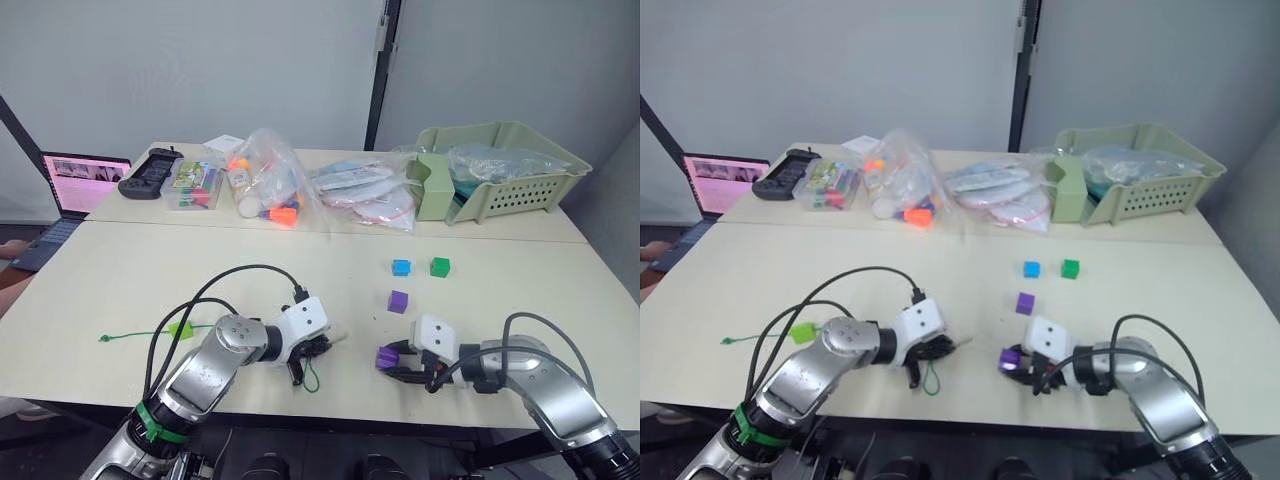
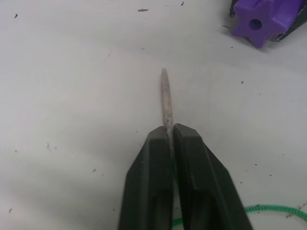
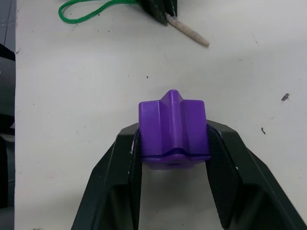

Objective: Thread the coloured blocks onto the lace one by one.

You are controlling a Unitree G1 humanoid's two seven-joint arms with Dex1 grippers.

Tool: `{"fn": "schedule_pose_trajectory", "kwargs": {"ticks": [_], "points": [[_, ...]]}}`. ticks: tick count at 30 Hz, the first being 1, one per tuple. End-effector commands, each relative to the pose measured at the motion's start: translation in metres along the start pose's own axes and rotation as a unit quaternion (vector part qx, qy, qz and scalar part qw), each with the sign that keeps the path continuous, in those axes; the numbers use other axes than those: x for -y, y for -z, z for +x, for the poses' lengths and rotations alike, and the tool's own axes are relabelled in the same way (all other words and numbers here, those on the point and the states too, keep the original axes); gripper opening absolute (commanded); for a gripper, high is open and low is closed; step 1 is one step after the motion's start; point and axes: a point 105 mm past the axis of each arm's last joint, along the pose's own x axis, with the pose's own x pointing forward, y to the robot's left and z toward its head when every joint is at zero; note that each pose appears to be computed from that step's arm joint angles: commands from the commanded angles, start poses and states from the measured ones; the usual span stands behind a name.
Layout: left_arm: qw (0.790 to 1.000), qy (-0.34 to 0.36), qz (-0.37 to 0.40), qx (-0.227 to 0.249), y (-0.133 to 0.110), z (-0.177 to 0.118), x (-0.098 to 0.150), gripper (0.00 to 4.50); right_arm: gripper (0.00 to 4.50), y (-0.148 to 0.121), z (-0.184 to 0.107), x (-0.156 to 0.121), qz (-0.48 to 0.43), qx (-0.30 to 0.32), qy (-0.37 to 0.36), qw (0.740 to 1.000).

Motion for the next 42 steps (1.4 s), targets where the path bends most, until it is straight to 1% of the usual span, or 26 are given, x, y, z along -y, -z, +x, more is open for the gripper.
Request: {"fn": "schedule_pose_trajectory", "kwargs": {"ticks": [1,3,5,7,10,13,16,18,21,24,28,42], "points": [[0.999,0.032,-0.006,-0.017,0.012,0.005,0.008,0.00,1.35,-0.007,-0.003,0.005,-0.015,0.009,0.008,1.000],[0.999,0.037,0.000,-0.011,0.009,0.004,0.006,0.00,1.35,-0.007,-0.003,0.006,-0.015,0.009,0.007,1.000],[0.998,0.054,0.011,0.000,-0.001,-0.002,-0.001,0.00,1.35,-0.007,-0.001,0.003,-0.022,0.008,-0.007,1.000],[0.996,0.088,0.021,-0.001,-0.010,-0.008,-0.002,0.00,1.35,-0.007,0.002,0.000,-0.032,0.007,-0.023,0.999],[0.993,0.113,0.032,-0.007,-0.014,-0.013,-0.001,0.00,1.35,-0.007,0.004,0.000,-0.039,0.008,-0.031,0.999],[0.986,0.158,0.037,-0.033,-0.019,-0.021,0.004,0.00,1.35,-0.006,0.007,-0.002,-0.052,0.005,-0.049,0.997],[0.981,0.180,0.047,-0.062,-0.019,-0.020,0.010,0.00,1.35,-0.009,0.011,-0.005,-0.062,0.010,-0.069,0.996],[0.978,0.184,0.065,-0.071,-0.019,-0.016,0.012,0.00,1.35,-0.011,0.013,-0.008,-0.065,0.013,-0.081,0.995],[0.980,0.170,0.067,-0.074,-0.022,-0.008,0.010,0.00,1.35,-0.011,0.015,-0.013,-0.071,0.010,-0.096,0.993],[0.979,0.175,0.071,-0.074,-0.026,-0.004,0.015,0.00,1.35,-0.010,0.017,-0.019,-0.076,0.006,-0.111,0.991],[0.980,0.172,0.073,-0.069,-0.029,0.002,0.019,0.00,1.35,-0.010,0.018,-0.021,-0.075,0.006,-0.112,0.991],[0.978,0.182,0.082,-0.059,-0.039,0.005,0.025,0.00,1.35,-0.011,0.022,-0.021,-0.075,-0.002,-0.108,0.991]]}}
